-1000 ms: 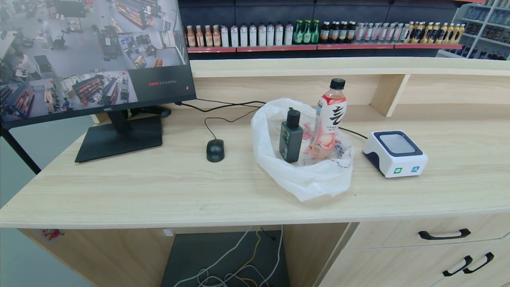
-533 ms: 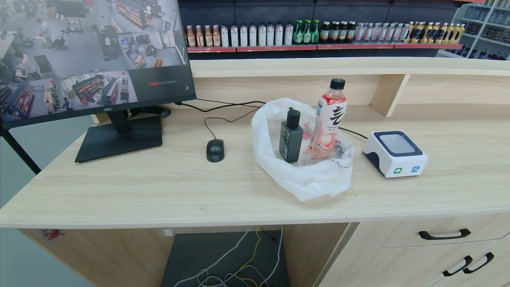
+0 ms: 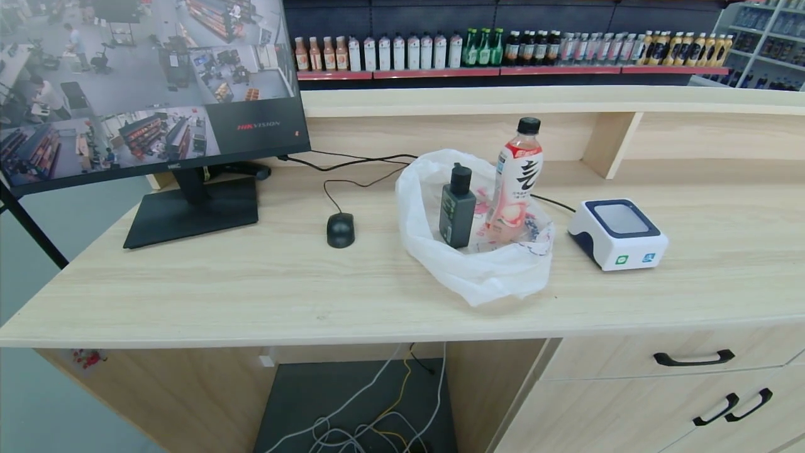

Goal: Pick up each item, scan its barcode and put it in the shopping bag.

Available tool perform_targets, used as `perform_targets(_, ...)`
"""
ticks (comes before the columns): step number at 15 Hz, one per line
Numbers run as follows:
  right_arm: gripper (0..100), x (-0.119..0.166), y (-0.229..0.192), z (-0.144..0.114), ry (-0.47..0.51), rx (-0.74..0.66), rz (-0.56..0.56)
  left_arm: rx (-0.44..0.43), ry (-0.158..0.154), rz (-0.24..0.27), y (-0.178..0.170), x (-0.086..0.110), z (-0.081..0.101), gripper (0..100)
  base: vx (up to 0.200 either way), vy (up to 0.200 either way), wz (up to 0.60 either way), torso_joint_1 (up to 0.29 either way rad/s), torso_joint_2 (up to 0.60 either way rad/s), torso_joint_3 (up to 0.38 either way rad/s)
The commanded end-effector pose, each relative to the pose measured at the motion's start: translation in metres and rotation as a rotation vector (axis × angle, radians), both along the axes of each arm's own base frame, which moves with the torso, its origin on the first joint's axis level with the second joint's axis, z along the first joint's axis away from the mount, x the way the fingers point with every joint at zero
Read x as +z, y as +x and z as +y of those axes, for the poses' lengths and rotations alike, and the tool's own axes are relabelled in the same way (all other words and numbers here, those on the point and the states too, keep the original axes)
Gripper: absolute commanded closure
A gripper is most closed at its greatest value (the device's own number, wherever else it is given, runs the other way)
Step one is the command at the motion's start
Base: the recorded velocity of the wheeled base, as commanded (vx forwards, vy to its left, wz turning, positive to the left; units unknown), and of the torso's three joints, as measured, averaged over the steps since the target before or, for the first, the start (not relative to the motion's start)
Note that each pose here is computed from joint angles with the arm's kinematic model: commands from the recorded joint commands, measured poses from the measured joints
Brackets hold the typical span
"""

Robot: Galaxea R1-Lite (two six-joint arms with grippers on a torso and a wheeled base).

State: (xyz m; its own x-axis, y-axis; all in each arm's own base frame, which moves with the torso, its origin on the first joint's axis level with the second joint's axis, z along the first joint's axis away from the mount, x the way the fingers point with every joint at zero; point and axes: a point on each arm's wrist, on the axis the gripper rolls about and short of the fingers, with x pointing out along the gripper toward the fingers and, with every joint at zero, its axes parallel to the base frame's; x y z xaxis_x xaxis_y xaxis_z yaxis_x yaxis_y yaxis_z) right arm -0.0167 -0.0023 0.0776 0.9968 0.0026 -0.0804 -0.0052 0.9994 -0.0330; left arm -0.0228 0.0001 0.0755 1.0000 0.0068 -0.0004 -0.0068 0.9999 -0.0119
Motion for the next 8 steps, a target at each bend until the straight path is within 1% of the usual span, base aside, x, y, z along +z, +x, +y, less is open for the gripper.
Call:
perform_targets(1, 0, 0.0001, 0.0004, 0.0, -0.001, 0.0, 0.005, 0.001, 0.0, 0.0, 0.0, 0.0, 0.0, 0, 0.0, 0.0, 0.0, 0.0, 0.0, 0.0)
perform_targets(8, 0, 0.0001, 0.0004, 0.0, 0.007, 0.0, 0.005, 0.001, 0.004, 0.0, 0.0, 0.0, 0.0, 0, 0.0, 0.0, 0.0, 0.0, 0.0, 0.0)
